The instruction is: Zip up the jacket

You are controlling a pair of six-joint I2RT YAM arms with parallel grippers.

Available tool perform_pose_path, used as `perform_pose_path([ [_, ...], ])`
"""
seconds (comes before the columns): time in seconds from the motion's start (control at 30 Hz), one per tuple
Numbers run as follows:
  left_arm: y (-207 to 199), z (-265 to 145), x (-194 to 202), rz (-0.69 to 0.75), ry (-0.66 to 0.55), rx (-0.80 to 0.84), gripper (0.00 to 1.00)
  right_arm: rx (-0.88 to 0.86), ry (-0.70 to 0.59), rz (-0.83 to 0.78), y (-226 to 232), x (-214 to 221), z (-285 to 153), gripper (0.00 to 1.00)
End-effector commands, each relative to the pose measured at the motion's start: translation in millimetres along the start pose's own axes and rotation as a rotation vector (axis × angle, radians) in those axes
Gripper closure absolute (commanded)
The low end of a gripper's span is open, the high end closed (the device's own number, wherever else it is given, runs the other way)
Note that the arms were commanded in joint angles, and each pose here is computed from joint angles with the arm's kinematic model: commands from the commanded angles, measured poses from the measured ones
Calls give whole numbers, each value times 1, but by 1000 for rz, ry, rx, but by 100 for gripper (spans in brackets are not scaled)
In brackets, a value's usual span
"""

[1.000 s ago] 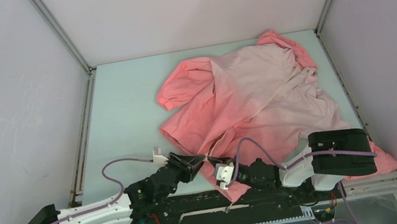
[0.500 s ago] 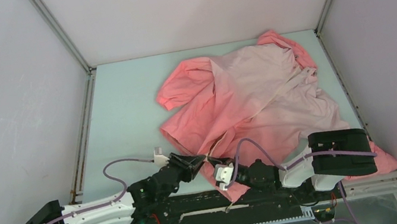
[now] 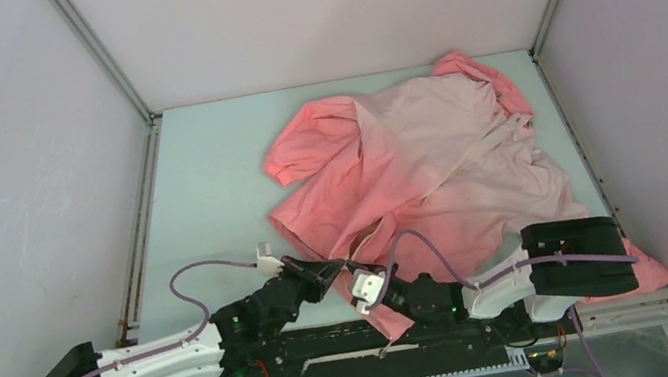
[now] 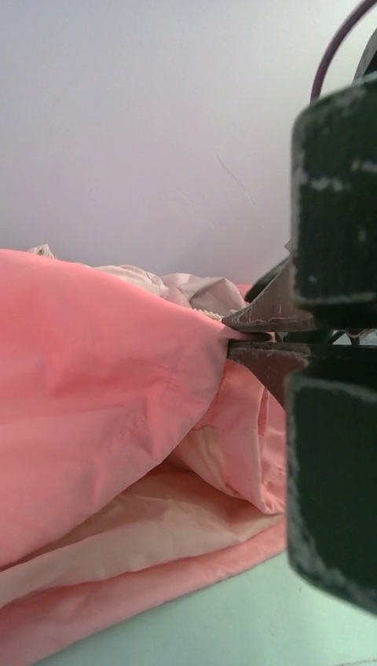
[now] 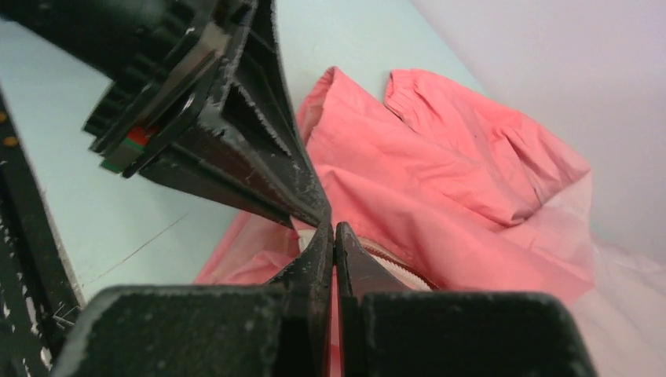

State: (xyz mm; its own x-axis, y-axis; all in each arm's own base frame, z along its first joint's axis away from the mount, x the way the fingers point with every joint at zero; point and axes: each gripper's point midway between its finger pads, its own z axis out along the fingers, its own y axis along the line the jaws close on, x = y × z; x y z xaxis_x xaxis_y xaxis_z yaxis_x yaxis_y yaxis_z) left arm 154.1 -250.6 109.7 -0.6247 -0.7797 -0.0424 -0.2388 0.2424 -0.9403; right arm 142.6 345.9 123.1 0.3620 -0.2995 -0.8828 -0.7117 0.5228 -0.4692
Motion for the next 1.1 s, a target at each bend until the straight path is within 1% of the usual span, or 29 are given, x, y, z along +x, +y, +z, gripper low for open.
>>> perform_pose_path([
  [0.0, -5, -6, 2, 149, 19, -24, 100, 126, 89, 184, -26, -18, 17, 100],
  [0.07, -1, -9, 4, 201, 42, -44, 100, 34, 186, 312, -20, -9, 23, 100],
  [0.13, 4, -14, 5, 257, 61, -65, 100, -23, 243, 438, -20, -4, 25, 100],
  [0.2, 7, -18, 4, 316, 74, -70, 100, -47, 292, 517, -23, 0, 27, 100],
  [0.27, 11, -21, 5, 345, 95, -66, 100, -66, 367, 605, -28, 9, 29, 100],
  [0.37, 11, -25, 5, 398, 117, -58, 100, -152, 397, 704, -18, 7, 29, 100],
  [0.4, 9, -27, 5, 414, 120, -53, 100, -162, 432, 746, -15, 12, 28, 100],
  [0.5, 2, -31, 4, 438, 126, -25, 100, -103, 525, 871, -23, 39, 26, 100],
  [0.57, 3, -32, 1, 450, 127, -32, 100, -37, 537, 925, -36, 52, 24, 100],
  [0.6, 4, -33, 0, 460, 131, -36, 100, -22, 518, 940, -42, 51, 22, 100],
  [0.7, 5, -39, -11, 539, 106, -91, 100, 87, 498, 932, -68, 52, 17, 100],
  [0.8, 1, -49, -37, 639, 11, -187, 100, 226, 534, 951, -94, 65, 4, 100],
  [0.9, -13, -58, -64, 697, -85, -260, 100, 371, 574, 932, -120, 83, -12, 100],
  [0.97, -13, -63, -76, 698, -118, -313, 100, 477, 609, 889, -140, 96, -26, 100],
  [1.07, -6, -57, -72, 662, -84, -312, 100, 610, 676, 913, -172, 118, -47, 100],
])
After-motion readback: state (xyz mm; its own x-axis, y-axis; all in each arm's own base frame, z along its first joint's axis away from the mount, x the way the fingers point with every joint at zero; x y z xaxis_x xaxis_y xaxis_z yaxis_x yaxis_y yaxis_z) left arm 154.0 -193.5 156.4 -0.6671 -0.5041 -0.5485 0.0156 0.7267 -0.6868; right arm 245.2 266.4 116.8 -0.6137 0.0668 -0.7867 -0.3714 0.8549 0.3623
